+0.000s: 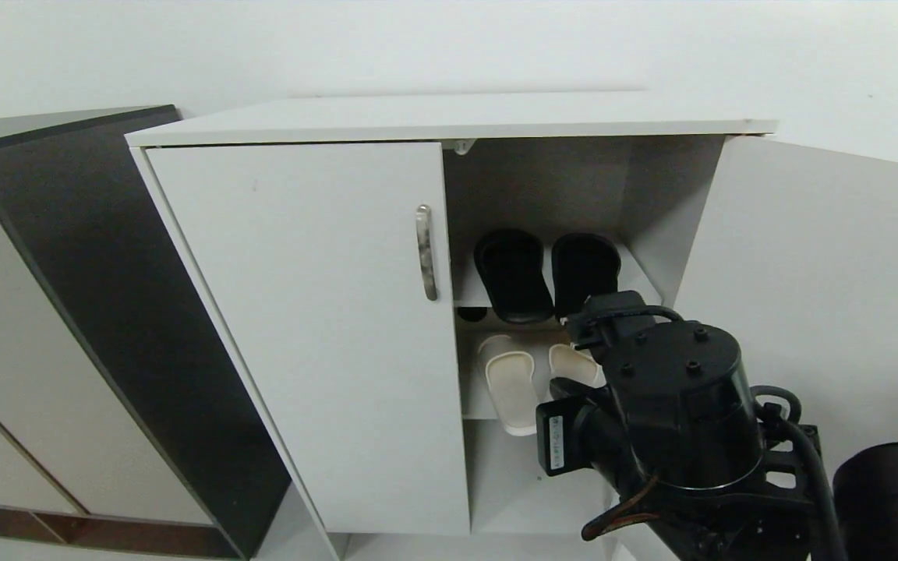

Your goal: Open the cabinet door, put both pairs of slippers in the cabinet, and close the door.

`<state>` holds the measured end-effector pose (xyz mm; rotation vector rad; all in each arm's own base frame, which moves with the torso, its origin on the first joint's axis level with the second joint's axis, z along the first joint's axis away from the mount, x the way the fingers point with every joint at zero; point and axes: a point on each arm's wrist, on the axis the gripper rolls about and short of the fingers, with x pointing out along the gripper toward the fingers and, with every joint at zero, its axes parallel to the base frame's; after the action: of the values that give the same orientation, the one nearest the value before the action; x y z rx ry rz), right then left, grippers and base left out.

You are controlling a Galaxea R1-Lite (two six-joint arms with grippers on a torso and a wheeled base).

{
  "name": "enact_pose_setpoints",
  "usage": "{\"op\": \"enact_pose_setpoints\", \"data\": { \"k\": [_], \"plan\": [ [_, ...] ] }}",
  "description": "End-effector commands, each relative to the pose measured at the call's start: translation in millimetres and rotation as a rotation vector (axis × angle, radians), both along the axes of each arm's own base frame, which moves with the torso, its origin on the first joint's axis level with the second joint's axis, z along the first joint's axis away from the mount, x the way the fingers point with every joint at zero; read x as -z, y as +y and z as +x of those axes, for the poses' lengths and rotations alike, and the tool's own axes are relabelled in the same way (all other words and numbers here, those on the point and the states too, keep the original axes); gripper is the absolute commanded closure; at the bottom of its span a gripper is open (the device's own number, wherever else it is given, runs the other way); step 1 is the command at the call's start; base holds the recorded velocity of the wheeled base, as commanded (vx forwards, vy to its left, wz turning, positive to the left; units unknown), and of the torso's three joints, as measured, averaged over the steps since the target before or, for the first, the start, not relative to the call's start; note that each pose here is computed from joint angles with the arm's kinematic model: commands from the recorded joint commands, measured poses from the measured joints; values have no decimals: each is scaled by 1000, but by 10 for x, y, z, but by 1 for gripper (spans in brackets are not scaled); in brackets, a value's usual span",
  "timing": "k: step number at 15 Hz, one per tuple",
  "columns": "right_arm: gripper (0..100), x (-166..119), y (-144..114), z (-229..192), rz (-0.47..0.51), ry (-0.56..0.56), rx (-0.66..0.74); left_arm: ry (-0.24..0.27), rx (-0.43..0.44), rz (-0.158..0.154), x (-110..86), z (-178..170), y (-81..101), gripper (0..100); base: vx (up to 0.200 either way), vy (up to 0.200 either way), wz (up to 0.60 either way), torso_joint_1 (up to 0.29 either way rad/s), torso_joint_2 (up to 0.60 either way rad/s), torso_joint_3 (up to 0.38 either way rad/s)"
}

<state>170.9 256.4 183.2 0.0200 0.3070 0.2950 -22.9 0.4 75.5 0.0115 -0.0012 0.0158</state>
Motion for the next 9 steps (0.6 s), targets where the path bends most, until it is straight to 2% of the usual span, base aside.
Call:
{"op": "enact_pose_setpoints", "data": {
  "k": [1,9],
  "plan": [
    [100,17,-3,-8,-7,3,-1,1,0,1,0,1,0,100,-200,0,0,-2,2,2],
    [100,79,-28,8,-16,20,2,1,0,1,0,1,0,100,-200,0,0,1,2,3]
  ]
}}
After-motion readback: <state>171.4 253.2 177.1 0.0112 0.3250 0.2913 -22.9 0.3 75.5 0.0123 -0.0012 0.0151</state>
